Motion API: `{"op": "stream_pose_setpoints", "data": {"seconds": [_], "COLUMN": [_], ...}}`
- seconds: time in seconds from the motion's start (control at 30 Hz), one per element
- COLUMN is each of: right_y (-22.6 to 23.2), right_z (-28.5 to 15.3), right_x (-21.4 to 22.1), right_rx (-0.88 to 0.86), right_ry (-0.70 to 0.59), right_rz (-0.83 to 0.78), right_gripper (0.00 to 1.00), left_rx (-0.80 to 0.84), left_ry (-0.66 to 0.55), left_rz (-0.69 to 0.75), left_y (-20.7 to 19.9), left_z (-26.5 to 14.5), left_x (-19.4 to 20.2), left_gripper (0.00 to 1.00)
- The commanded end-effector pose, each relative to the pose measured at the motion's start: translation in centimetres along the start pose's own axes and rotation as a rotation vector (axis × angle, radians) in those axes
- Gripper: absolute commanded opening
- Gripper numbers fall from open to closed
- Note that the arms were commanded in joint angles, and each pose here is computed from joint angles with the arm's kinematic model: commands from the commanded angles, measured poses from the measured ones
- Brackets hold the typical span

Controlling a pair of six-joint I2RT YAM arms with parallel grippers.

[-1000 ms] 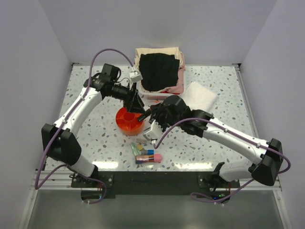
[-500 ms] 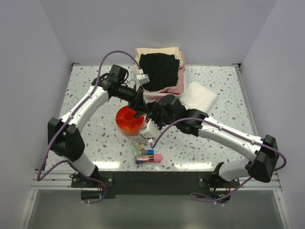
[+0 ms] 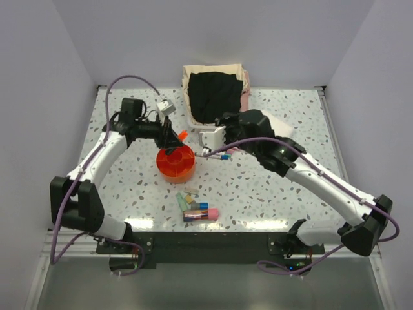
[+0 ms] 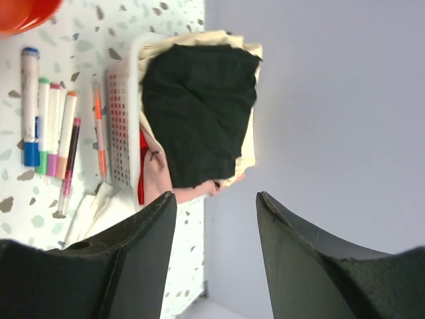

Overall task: Sort the stationery into containers
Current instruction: Place the pen in the storage box.

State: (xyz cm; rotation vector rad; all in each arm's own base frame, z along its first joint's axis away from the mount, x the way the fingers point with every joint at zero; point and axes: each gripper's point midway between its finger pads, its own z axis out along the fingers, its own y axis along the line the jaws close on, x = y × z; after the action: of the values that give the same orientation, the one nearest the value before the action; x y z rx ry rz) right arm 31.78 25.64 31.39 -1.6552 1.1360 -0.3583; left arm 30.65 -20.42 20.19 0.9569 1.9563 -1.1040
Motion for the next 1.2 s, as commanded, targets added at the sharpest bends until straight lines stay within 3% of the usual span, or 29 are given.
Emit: {"op": "stream_pose_setpoints", "data": {"seconds": [0.0, 0.17, 0.3, 0.9, 1.17], "right_y": [-0.4, 0.2, 0.3, 1.9, 2.7], "right_z": [-2.4, -1.4, -1.0, 1.9, 2.8], "right_x": [0.2, 0.4, 0.4, 0.5, 0.5], "right_rx": [0.033, 0.026, 0.018, -0.053, -0.071], "right_ry": [0.005, 0.033, 0.045, 0.087, 0.092], "right_rz": [0.282, 0.354, 0.375, 0.395, 0.411], "right_gripper": [0.55, 0.56, 0.55, 0.55, 0.55], "left_rx": [-0.163, -0.241, -0.323, -0.478, -0.502], "left_ry": [-0.315, -0.493, -0.537, -0.544, -0.555], "left_rz": [0.305, 0.309, 0.298, 0.224, 0.197], "left_y": [1.4, 2.4, 4.0, 7.4, 8.4], "left_z": [-2.0, -2.1, -2.3, -2.9, -3.0], "left_x": [-3.5, -3.7, -3.3, 1.6, 1.7], "left_gripper": [0.0, 0.0, 0.0, 0.0, 0.0]}}
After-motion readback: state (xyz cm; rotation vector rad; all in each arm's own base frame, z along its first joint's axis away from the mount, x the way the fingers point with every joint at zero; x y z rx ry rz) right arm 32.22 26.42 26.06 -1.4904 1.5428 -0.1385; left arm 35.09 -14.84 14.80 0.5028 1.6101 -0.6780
